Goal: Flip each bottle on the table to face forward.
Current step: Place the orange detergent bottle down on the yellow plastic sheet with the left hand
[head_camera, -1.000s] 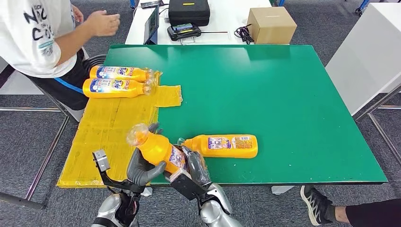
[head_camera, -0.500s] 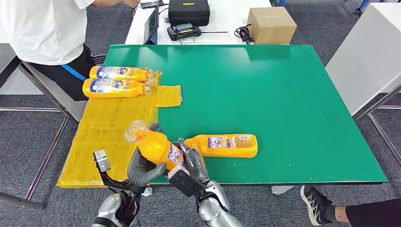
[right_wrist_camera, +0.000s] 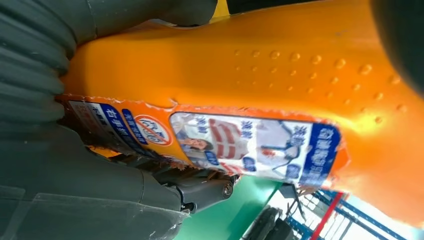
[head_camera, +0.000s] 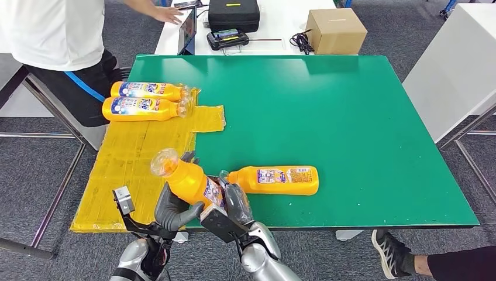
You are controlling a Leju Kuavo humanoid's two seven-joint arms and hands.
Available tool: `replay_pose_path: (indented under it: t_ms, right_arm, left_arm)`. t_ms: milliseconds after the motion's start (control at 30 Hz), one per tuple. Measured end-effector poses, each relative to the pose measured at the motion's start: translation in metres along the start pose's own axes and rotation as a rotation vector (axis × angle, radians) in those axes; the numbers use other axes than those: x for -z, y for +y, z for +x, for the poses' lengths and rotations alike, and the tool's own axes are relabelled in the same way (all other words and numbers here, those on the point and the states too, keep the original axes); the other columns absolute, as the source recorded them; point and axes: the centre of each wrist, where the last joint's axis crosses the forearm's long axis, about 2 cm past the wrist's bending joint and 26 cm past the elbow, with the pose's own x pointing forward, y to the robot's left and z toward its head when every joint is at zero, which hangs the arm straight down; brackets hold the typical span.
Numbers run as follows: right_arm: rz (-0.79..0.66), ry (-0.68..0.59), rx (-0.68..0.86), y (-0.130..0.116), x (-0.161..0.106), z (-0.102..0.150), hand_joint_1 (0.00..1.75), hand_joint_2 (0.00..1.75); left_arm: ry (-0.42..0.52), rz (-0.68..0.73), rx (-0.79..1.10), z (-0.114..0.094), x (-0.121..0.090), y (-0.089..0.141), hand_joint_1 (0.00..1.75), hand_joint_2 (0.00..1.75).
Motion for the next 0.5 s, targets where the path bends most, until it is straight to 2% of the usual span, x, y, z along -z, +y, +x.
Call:
replay_pose_path:
  t_ms: [333,367,467,500]
  right_arm:
    - [0.092,0.021,-0.031,0.008,0.007,0.0,1.75,1.75]
    - [0.101,0.024,-0.035,0.008,0.008,0.0,1.75,1.75]
    - [0.121,0.03,-0.048,0.009,0.009,-0.001,1.75,1.75]
    - [0.126,0.033,-0.05,0.009,0.009,-0.001,1.75,1.75]
  left_arm:
    - [0.02,0.011,0.025,0.0,-0.004,0.009,0.0,1.75]
    - [0.023,0.013,0.026,-0.001,-0.004,0.009,0.14,1.75]
    - [0.03,0.015,0.029,-0.001,-0.005,0.012,0.83,1.75]
    - [0.033,0.016,0.03,-0.001,-0.005,0.013,1.13,1.75]
